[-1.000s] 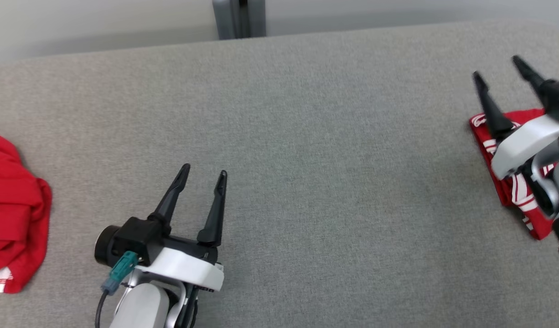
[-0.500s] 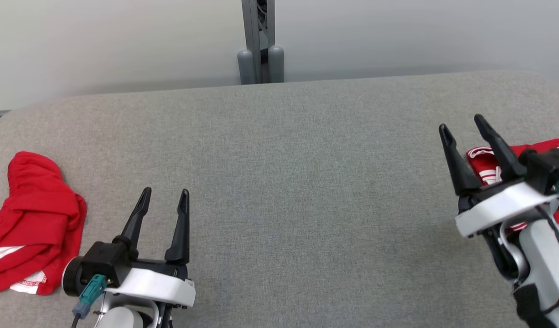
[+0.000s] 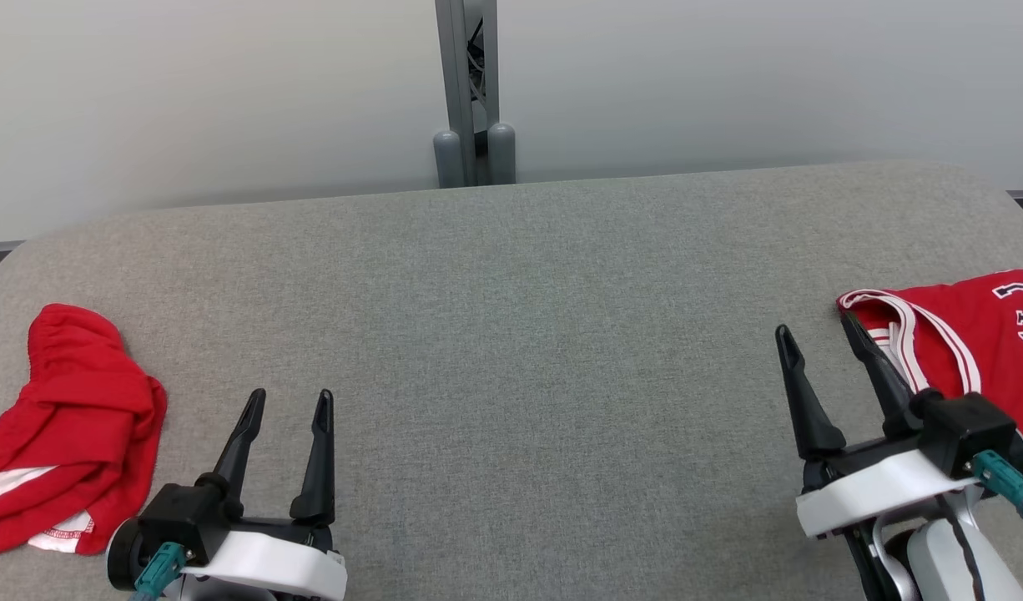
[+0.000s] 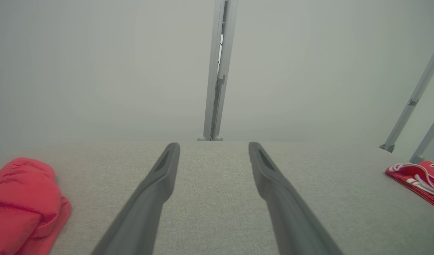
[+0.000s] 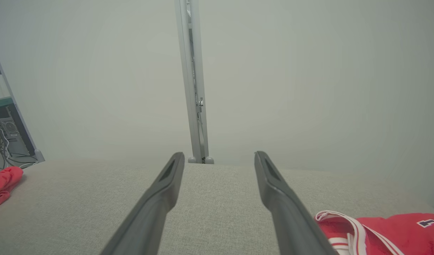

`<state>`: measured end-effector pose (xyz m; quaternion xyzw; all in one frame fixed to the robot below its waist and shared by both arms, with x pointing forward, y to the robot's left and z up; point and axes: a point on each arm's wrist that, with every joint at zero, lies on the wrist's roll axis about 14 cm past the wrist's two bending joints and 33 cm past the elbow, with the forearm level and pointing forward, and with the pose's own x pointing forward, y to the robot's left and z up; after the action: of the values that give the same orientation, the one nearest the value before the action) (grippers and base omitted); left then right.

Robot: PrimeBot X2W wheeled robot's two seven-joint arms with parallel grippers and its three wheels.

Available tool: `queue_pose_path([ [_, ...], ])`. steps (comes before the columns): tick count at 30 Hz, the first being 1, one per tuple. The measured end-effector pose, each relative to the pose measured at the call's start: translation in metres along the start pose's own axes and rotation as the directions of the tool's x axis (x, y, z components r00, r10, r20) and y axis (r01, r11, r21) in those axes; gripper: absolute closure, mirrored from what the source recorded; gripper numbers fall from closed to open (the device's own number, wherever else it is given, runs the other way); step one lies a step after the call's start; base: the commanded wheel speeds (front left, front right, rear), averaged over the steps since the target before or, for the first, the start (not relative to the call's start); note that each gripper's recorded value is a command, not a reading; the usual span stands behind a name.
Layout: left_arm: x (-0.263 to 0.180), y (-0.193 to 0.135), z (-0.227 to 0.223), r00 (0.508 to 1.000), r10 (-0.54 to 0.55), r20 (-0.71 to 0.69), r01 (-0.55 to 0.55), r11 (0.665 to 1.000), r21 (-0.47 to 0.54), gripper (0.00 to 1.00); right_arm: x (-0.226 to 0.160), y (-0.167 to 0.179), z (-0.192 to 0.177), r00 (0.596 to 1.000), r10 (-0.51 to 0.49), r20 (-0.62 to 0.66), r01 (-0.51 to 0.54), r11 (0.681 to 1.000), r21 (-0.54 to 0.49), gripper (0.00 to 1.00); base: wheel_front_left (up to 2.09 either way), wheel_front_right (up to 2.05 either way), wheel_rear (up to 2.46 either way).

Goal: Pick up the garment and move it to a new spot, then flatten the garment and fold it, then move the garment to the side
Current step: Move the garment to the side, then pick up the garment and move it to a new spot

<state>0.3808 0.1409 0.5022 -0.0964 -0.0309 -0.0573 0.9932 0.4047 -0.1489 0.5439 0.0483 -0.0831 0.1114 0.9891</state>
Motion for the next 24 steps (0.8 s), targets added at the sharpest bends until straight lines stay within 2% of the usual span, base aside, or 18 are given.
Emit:
queue_pose_path([
  [7, -0.006, 0.003, -0.002, 1.000, 0.012, -0.007, -0.012, 1.000, -0.004, 0.00, -0.014, 0.005, -0.017, 0.999, -0.036, -0.040, 0.037, 0.999, 0.039, 0.00, 0.00, 0.00, 0.00],
  [24, -0.009, 0.006, 0.001, 1.000, 0.023, 0.001, -0.023, 1.000, -0.003, 0.00, -0.015, 0.004, -0.020, 0.998, -0.050, -0.049, 0.052, 0.998, 0.044, 0.00, 0.00, 0.00, 0.00],
])
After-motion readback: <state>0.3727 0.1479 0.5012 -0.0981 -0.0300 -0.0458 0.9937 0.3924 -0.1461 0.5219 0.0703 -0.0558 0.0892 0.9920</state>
